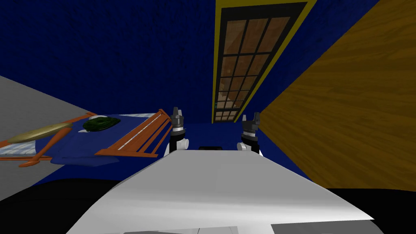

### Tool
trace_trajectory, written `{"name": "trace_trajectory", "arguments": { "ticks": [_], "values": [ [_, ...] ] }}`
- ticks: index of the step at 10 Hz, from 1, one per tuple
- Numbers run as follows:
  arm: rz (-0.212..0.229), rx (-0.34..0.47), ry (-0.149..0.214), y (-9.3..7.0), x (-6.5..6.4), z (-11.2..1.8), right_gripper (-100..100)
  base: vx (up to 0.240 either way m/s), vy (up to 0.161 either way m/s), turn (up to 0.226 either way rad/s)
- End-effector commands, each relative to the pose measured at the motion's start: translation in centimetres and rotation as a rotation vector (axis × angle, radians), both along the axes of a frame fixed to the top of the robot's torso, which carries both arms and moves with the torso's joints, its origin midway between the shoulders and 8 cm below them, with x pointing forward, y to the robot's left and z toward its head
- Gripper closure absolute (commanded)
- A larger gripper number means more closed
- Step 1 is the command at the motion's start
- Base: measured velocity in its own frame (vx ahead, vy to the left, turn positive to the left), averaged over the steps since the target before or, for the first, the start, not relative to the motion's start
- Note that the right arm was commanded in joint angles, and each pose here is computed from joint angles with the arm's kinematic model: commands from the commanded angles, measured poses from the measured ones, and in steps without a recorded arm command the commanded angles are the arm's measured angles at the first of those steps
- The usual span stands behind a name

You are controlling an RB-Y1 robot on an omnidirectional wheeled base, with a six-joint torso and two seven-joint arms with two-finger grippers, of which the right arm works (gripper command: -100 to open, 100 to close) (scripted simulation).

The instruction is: Pull the door open

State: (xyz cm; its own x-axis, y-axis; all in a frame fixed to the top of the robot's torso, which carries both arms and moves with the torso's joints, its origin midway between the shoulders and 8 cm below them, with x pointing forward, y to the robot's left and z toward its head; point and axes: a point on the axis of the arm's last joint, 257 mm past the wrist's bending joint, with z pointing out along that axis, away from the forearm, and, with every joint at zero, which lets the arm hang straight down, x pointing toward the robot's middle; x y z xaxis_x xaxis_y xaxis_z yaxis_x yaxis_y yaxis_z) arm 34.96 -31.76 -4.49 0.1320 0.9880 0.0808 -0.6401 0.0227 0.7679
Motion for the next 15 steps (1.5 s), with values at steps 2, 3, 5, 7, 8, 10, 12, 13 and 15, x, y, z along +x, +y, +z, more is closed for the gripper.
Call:
{"name": "trace_trajectory", "arguments": {
  "ticks": [2, 3, 5, 7, 8, 10, 12, 13, 15],
  "values": [
    [0.039, 0.068, 0.013, -0.3, 0.7, -1.6, -100, 0.083, -0.012, 0.11],
    [0.053, 0.096, 0.018, -0.5, 0.9, -2.2, -100, 0.096, -0.01, 0.122],
    [0.08, 0.151, 0.028, -0.8, 1.4, -3.5, -100, 0.078, -0.017, 0.099],
    [0.107, 0.21, 0.038, -1.2, 1.9, -4.9, -100, 0.09, -0.019, 0.115],
    [0.12, 0.241, 0.043, -1.3, 2.1, -5.6, -100, 0.096, -0.007, 0.144],
    [0.145, 0.303, 0.052, -1.7, 2.5, -7.0, -100, 0.104, -0.019, 0.115],
    [0.168, 0.368, 0.061, -2.1, 2.9, -8.5, -100, 0.097, -0.028, 0.142],
    [0.179, 0.401, 0.066, -2.4, 3.1, -9.3, -100, 0.097, -0.027, 0.125],
    [0.189, 0.434, 0.07, -2.6, 3.2, -10.0, -100, 0.06, -0.014, 0.054]
  ]
}}
